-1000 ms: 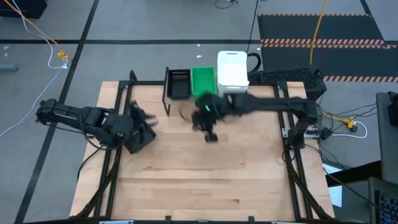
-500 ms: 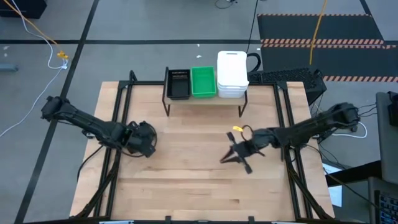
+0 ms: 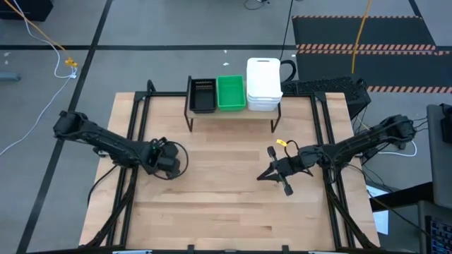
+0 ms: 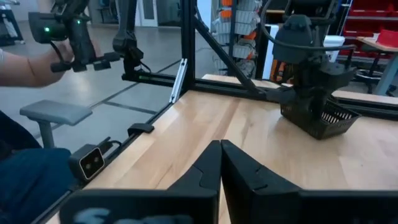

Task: Stack baskets on shelf by color
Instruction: Stack the black bin on top of the other black bin on the shelf

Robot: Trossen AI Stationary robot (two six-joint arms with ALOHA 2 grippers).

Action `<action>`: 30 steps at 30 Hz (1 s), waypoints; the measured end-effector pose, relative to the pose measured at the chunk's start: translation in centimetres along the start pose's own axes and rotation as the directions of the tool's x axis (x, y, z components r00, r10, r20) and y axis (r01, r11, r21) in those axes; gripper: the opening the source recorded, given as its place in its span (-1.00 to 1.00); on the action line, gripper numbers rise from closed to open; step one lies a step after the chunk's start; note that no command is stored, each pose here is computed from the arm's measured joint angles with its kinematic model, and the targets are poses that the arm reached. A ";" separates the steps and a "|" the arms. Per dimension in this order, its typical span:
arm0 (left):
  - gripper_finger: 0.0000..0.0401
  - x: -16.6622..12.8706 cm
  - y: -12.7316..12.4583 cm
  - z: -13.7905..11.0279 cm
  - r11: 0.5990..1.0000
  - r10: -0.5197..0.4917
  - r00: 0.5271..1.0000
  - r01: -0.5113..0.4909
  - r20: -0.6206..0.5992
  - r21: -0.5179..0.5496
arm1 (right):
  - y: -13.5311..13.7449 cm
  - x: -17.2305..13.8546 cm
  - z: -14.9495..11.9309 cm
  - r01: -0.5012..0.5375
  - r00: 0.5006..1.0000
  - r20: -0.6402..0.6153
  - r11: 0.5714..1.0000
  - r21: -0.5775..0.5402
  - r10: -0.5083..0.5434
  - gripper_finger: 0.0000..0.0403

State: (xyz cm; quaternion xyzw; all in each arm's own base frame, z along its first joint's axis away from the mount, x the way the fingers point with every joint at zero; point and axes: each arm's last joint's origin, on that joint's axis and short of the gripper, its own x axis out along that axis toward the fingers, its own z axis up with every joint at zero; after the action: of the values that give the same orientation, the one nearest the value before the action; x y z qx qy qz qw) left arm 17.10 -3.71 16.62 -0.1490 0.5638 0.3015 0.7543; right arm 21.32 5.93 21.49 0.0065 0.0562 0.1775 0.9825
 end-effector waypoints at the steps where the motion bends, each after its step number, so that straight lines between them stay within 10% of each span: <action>1: -0.46 0.2 -0.1 0.1 1.000 -0.002 1.000 0.002 -0.007 0.023 | 0.0 0.0 0.0 0.000 1.000 -0.004 1.000 0.000 0.000 -0.98; 8: -0.94 0.1 -2.3 1.0 0.928 -0.296 0.955 0.295 -0.029 0.226 | 0.0 0.0 0.0 0.004 1.000 -0.002 1.000 -0.005 -0.004 -0.98; 18: -0.62 -3.3 -5.6 0.9 0.792 -0.537 0.843 0.514 -0.025 0.330 | 0.0 0.1 -0.5 -0.001 0.999 -0.042 1.000 -0.023 0.000 -0.98; 23: -0.48 -3.9 -6.5 0.3 0.746 -0.575 0.818 0.524 -0.001 0.411 | -0.6 1.8 -1.8 0.031 0.998 -0.049 0.966 -0.256 -0.045 -0.98; 27: -0.44 -4.3 -5.8 0.4 0.782 -0.554 0.832 0.522 -0.002 0.341 | -3.3 5.1 -1.8 0.220 0.951 -0.121 0.897 -0.383 -0.285 -0.96; 30: -0.46 -4.8 -4.6 0.4 0.863 -0.470 0.882 0.465 -0.021 0.196 | -5.6 8.6 -0.8 0.160 0.928 -0.241 0.888 -0.432 -0.285 -0.89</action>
State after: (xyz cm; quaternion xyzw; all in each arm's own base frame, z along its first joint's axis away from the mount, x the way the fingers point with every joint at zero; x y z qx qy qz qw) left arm 19.40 -8.45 20.68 -0.2022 0.5272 0.0549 0.8235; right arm 31.15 3.68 19.53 -0.2302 0.1660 0.0691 0.9564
